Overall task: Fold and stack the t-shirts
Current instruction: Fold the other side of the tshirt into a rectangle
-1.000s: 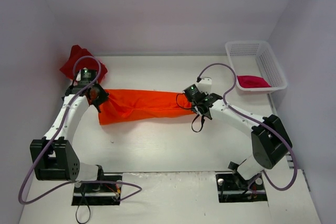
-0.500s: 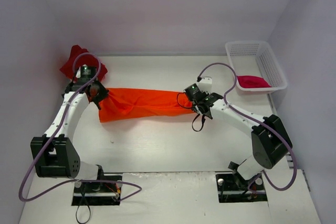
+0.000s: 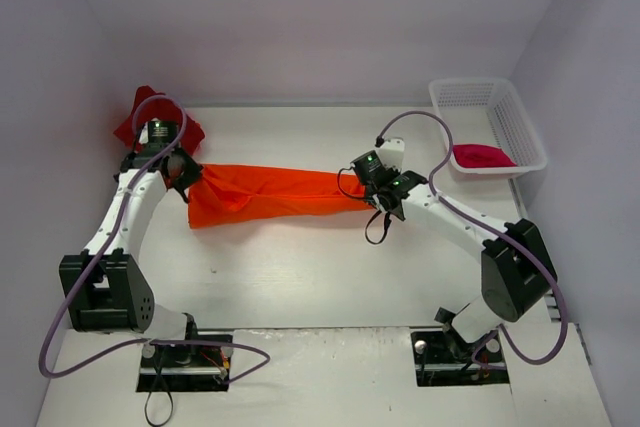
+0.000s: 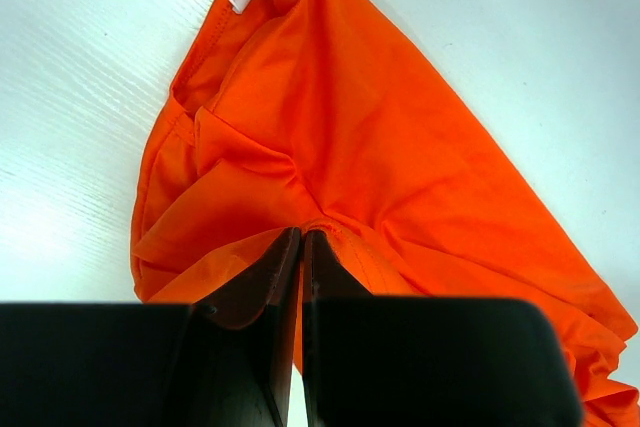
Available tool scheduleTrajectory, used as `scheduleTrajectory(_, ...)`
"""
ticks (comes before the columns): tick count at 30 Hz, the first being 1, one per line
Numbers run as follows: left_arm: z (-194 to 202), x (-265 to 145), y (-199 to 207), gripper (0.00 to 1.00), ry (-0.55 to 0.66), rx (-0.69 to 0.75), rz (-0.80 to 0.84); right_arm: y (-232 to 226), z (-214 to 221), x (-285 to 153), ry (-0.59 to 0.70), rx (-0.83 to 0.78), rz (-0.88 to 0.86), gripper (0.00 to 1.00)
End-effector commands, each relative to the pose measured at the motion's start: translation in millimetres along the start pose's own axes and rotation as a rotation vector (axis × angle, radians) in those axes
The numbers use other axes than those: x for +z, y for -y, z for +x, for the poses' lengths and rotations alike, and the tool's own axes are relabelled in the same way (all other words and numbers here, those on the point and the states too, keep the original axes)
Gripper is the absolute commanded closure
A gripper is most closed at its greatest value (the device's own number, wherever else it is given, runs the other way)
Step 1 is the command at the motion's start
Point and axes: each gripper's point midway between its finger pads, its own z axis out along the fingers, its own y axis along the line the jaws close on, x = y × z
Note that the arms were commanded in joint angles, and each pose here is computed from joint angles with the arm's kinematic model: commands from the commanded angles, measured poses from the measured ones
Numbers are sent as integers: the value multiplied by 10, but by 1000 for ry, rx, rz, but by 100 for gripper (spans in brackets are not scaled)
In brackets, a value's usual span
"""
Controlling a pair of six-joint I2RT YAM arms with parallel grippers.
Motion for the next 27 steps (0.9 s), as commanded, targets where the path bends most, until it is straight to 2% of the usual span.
scheduleTrajectory(1, -321, -128, 195, 100, 96, -13, 60, -44, -295, -39, 63, 24, -7, 100)
scheduleTrajectory(27, -442, 170, 209, 100, 76, -9, 28, -123, -292, 268, 28, 10, 2, 100)
